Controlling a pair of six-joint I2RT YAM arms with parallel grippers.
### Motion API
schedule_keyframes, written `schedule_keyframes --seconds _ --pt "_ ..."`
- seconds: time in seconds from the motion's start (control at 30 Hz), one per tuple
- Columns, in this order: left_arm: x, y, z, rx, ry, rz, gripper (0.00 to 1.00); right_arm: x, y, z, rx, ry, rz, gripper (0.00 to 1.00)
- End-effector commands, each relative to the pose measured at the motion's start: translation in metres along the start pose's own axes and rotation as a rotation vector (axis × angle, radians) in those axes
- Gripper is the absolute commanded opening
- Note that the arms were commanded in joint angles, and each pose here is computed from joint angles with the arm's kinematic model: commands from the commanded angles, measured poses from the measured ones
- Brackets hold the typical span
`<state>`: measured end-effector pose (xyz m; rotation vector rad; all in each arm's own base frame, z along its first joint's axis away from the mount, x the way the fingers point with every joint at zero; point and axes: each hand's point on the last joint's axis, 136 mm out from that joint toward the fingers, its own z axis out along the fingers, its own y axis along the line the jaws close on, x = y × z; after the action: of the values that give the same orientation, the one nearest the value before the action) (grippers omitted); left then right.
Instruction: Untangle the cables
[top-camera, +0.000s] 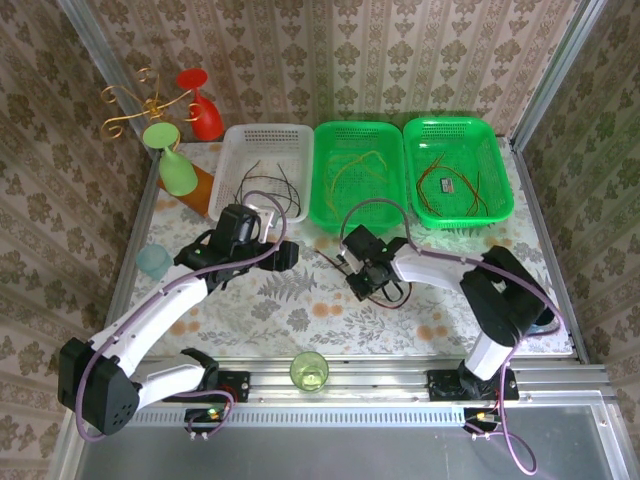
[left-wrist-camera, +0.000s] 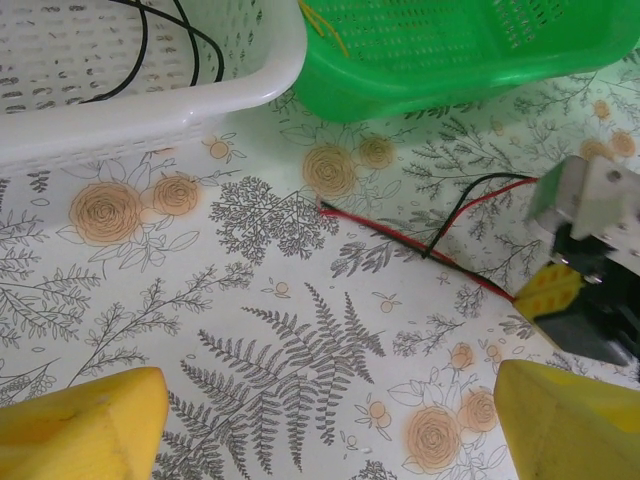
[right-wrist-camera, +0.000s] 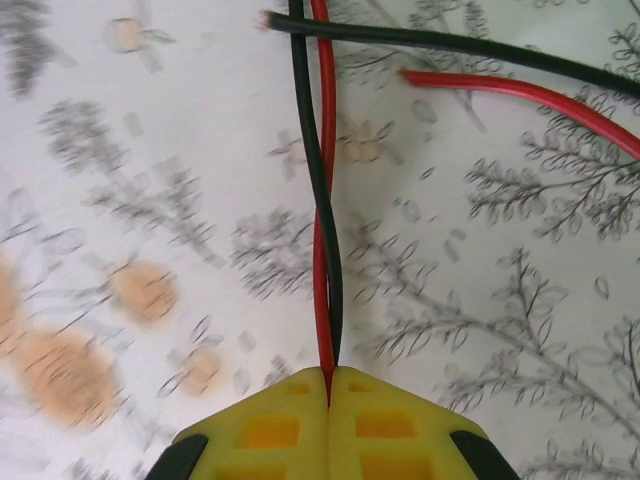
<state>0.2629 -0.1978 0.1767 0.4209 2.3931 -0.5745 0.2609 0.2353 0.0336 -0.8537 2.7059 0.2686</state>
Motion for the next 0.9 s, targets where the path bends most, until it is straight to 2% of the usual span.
schedule_keyframes --seconds 0.0,0.17,0.47,0.63,0.87 --pt "-0.016 -0.009 -0.007 0.042 -0.035 -0.022 0.86 -0.007 0.024 -0.029 -0.135 -0.09 -0.033 0.0" --pt "-0.027 -0.013 -0.015 0.081 -0.078 -0.051 0.86 -0.016 0.036 -0.061 -0.336 -0.219 0.063 0.0" --pt "-0.049 -0.029 -0.036 0.196 -0.15 -0.086 0.86 -0.045 0.033 -0.117 -0.588 -0.482 0.204 0.0" --pt "-0.054 -0.039 -0.042 0.247 -0.168 -0.077 0.86 -0.059 0.028 -0.144 -0.659 -0.581 0.245 0.0" --pt "-0.063 -0.057 -0.044 0.357 -0.207 -0.081 0.84 -0.061 0.019 -0.158 -0.617 -0.623 0.239 0.0"
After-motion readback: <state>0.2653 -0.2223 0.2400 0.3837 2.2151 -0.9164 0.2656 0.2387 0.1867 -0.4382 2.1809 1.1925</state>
